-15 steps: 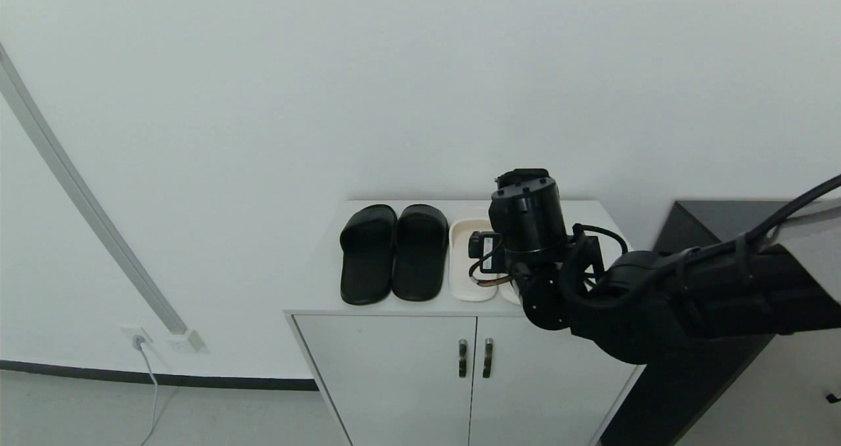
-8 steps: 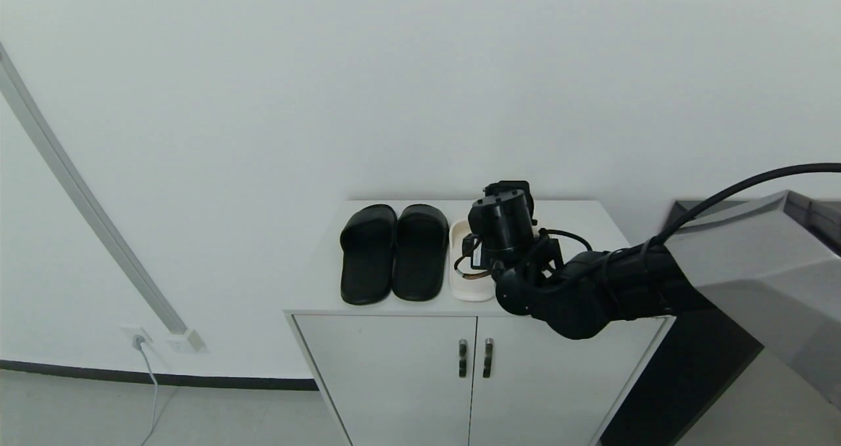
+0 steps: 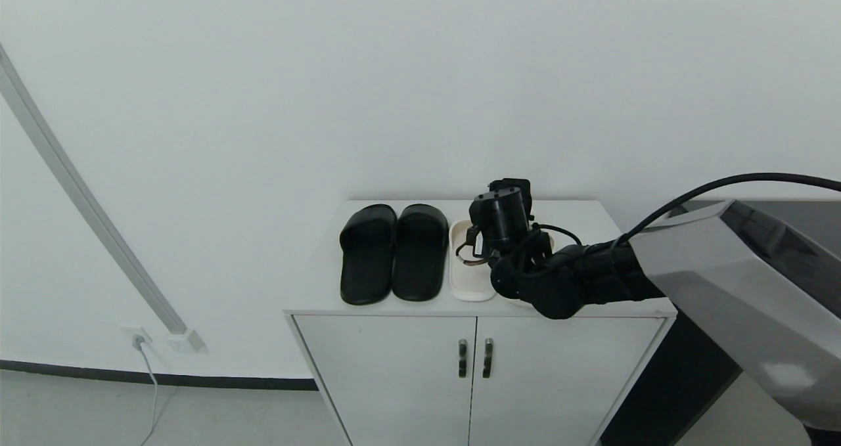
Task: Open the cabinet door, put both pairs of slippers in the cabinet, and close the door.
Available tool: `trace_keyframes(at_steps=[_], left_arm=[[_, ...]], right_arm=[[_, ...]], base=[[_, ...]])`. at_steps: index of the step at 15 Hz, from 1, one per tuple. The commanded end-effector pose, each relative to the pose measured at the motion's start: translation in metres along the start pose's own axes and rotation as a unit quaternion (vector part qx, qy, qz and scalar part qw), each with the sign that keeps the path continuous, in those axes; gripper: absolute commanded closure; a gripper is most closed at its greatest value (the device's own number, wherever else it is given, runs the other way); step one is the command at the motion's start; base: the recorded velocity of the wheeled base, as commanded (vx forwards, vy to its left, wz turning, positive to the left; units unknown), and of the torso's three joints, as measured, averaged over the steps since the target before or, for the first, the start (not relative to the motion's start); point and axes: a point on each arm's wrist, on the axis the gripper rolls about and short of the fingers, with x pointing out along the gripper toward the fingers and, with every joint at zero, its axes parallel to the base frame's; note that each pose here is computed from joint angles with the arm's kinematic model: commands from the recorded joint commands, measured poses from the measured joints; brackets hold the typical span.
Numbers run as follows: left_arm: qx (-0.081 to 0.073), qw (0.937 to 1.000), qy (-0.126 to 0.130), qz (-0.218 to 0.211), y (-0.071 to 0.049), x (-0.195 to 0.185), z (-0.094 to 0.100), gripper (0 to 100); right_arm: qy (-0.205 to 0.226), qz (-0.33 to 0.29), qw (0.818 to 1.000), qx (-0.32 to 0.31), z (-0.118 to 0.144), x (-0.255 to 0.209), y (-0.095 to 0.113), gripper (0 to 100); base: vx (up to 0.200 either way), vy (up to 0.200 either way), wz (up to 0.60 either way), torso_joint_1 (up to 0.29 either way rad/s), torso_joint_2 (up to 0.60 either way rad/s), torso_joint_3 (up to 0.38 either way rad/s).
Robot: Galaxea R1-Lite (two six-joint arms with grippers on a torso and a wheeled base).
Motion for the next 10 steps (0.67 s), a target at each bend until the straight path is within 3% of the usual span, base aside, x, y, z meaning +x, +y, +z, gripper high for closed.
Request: trace_keyframes(at_steps=[1,6,7,10], left_arm=[[0.0,1.0,0.0,0.0,0.0,0.0,0.0,100],[-0.001,1.0,0.0,0.0,0.0,0.0,0.0,100],[-0.001,1.0,0.0,0.0,0.0,0.0,0.0,100],[-0.001,1.0,0.0,0.0,0.0,0.0,0.0,100]], right_arm=[[0.0,-0.007,1.0,-0.002,-0.006,0.012,0.0,0],[-0.005,-0.009,1.0,-0.014,-0.01,0.023,0.003,0],[-0.008,-0.008,1.0,-0.011,-0.008,0.024,0.005,100],[-0.011,-0.008,1.0,-0.016,-0.005,0.023,0.005,100]], base=[[0.0,0.0,0.0,0.0,0.0,0.0],[0.0,0.0,0.0,0.0,0.0,0.0],[0.0,0.0,0.0,0.0,0.0,0.0],[0.0,0.0,0.0,0.0,0.0,0.0]])
